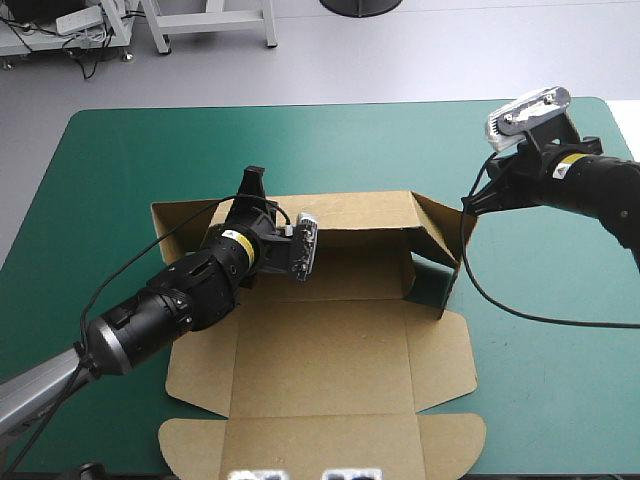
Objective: Fold the box
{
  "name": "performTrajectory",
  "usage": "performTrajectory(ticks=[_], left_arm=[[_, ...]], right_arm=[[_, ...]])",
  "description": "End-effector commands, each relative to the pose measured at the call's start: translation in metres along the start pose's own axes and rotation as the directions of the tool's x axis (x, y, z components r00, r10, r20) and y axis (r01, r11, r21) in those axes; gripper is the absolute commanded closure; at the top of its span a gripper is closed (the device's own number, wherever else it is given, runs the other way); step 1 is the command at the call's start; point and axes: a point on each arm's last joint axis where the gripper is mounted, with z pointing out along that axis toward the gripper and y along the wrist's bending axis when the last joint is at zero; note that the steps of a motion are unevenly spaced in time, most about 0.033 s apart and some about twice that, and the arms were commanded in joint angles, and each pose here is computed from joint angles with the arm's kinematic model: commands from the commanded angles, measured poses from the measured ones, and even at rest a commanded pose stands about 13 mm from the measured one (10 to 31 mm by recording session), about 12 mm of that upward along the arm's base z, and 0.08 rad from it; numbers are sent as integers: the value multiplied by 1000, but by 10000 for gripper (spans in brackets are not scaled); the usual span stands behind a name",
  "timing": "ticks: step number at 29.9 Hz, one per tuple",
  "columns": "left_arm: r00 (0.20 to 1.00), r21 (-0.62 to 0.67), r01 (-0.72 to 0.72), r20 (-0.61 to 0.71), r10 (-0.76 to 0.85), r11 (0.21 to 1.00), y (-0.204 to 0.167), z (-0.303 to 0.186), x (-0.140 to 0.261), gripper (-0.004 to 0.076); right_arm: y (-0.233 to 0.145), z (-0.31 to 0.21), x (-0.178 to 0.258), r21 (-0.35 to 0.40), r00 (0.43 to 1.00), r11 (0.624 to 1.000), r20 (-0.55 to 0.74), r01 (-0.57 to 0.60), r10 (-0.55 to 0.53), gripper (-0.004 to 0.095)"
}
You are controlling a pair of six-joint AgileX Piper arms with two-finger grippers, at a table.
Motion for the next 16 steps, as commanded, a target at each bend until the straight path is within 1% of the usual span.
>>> performTrajectory(ticks=[1, 4, 8, 13, 16], left_arm=[[1000, -94, -21, 3, 21, 995, 5, -7, 1, 734], [1000, -116, -3, -15, 2, 993, -1, -4, 4, 734], [1000, -111, 20, -15, -22, 994, -4, -3, 4, 734], [1000, -109, 23, -14, -25, 994, -4, -3, 4, 734], [1000, -113, 24, -9, -25, 993, -3, -3, 3, 734]], right_arm=[[-2, -2, -18, -3, 997, 1000, 78, 15, -15, 926], [-2, 11, -22, -49, 999, 999, 43, 10, -8, 926], [-3, 35, -26, -113, 1000, 994, -24, 9, -12, 926], [-7, 73, -27, -158, 992, 987, -124, -13, -7, 926], [-12, 100, -28, -170, 986, 985, -169, -25, -4, 926]])
